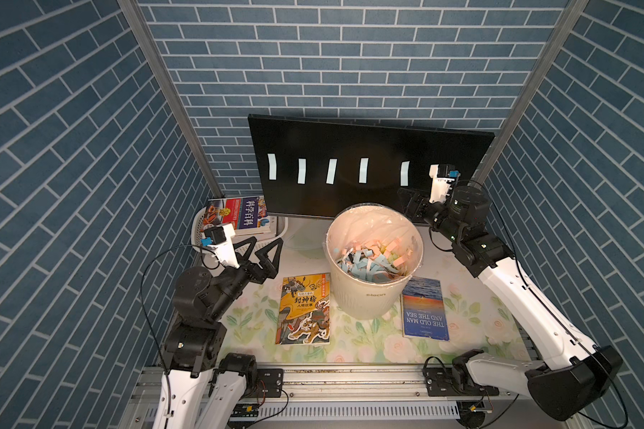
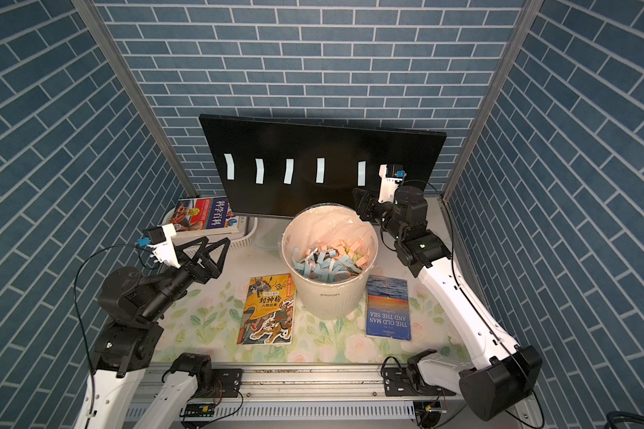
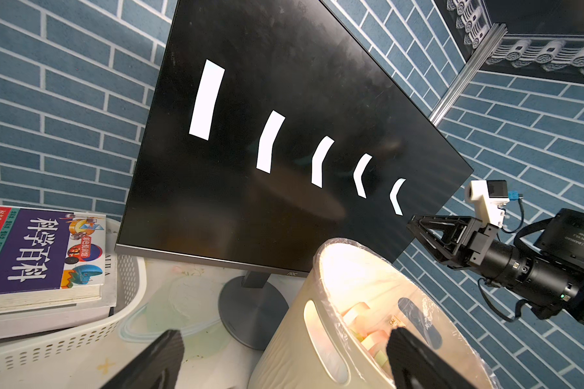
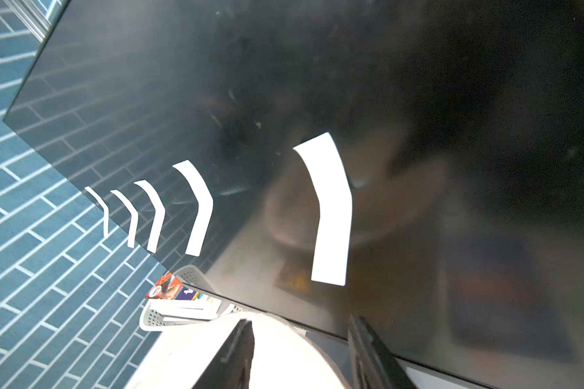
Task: Remove the sticky note from the monitor
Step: Place the sticky note in the trash bin, then tear off the sticky note from the monitor.
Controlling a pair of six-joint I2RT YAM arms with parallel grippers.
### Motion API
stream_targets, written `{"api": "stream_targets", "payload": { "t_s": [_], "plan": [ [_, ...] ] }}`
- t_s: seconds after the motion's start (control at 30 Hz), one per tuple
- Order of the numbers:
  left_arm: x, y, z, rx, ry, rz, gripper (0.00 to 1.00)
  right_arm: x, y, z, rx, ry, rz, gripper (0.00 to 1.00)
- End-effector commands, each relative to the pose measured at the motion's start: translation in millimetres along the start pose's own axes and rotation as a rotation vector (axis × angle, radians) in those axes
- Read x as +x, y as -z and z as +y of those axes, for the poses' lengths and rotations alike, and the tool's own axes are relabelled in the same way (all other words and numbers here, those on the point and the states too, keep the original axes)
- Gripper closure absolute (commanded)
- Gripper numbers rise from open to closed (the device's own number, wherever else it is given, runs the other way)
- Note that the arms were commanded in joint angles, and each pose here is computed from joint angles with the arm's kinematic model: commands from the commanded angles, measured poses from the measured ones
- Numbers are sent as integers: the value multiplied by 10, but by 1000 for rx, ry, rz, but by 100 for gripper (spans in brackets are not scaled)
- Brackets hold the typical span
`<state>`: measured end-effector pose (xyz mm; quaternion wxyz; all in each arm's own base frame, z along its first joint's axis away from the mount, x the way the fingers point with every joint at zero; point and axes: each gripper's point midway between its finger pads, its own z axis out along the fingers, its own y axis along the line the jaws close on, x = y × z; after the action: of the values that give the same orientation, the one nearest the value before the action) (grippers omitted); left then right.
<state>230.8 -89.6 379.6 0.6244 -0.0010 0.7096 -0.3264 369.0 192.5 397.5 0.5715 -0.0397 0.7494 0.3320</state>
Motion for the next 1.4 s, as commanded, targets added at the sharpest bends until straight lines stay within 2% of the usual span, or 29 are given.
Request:
{"api": "stream_targets", "payload": {
  "t_s": [0.0, 0.3, 0.6, 0.83, 1.1, 1.37],
  "plan": [
    [-66, 59, -80, 19, -24, -14, 0, -177, 54, 51, -105, -126, -69, 50],
    [-85, 91, -121, 33, -25, -20, 0, -235, -18, -121, -189, -264, -103, 49],
    [-62, 101, -113, 33, -22, -19, 0, -255, -167, -51, -275, -310, -86, 49],
    [-49, 111, -105, 30, -20, -20, 0, -245, -267, -33, -311, -332, -72, 55],
    [-43, 115, -101, 28, -14, -21, 0, -268, -277, -15, -328, -331, -83, 70],
    [-21, 100, -81, 26, -8, -18, 0, -255, -270, 8, -347, -335, -83, 95]
  ]
}}
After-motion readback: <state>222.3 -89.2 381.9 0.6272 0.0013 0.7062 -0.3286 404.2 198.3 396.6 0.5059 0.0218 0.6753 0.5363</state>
